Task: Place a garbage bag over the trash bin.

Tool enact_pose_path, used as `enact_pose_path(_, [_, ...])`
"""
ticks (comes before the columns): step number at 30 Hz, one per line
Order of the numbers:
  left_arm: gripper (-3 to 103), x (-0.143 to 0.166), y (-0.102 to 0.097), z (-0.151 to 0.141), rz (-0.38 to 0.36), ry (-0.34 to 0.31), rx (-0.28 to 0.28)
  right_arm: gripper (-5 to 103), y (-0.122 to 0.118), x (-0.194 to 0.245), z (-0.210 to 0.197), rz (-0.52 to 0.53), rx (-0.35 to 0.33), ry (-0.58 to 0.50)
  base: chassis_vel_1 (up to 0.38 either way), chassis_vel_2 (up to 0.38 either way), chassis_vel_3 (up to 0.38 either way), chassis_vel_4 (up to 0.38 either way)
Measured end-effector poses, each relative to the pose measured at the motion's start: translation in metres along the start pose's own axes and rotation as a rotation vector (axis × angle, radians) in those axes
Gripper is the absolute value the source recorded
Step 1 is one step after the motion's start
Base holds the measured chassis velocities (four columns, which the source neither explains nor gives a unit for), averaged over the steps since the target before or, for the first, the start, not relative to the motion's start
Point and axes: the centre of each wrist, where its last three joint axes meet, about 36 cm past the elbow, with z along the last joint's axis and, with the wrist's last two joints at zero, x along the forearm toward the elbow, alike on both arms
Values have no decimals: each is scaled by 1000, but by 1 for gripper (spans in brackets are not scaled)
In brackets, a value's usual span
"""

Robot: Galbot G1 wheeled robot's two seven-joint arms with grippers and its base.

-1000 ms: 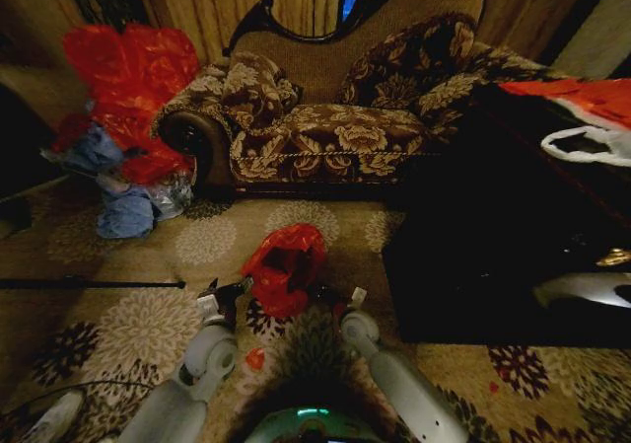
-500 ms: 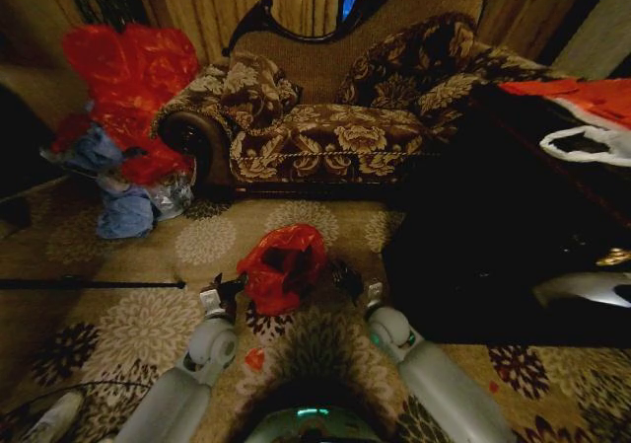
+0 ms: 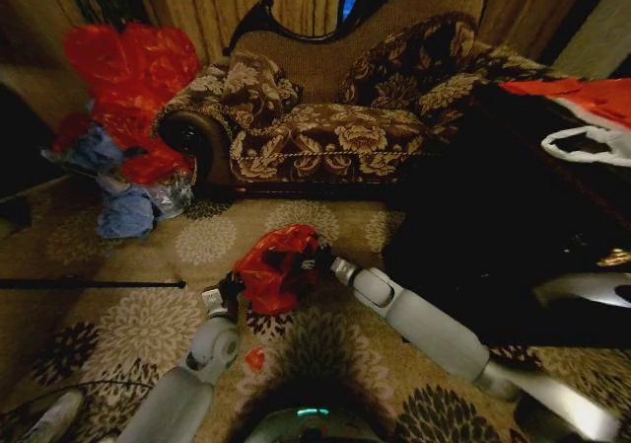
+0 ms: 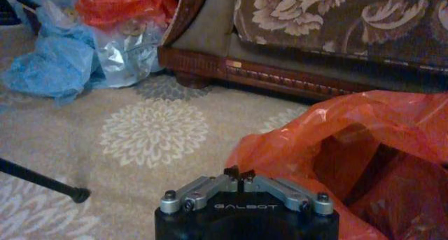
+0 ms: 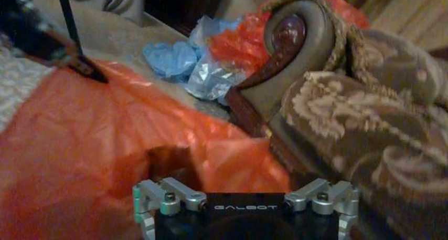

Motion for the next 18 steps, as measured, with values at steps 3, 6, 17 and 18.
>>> enact_pose_path(3, [0,1,0,-1,3,-1,2,100,-10,-13,-8,-11,42,10,0,0,0,0])
enact_pose_path(6, [0,1,-1,-1,9,-1,4,100,-15,-26,-11,-18,68,35,0,0,0,0])
enact_pose_path(17, [0,3,-4,-3,24,-3,18,100,-15,-44,-3,-68,91,106,0,0,0,0])
enact_pose_path(18, [0,3,-5,-3,25,-3,19,100,-14,-45,-3,-70,94,107,0,0,0,0])
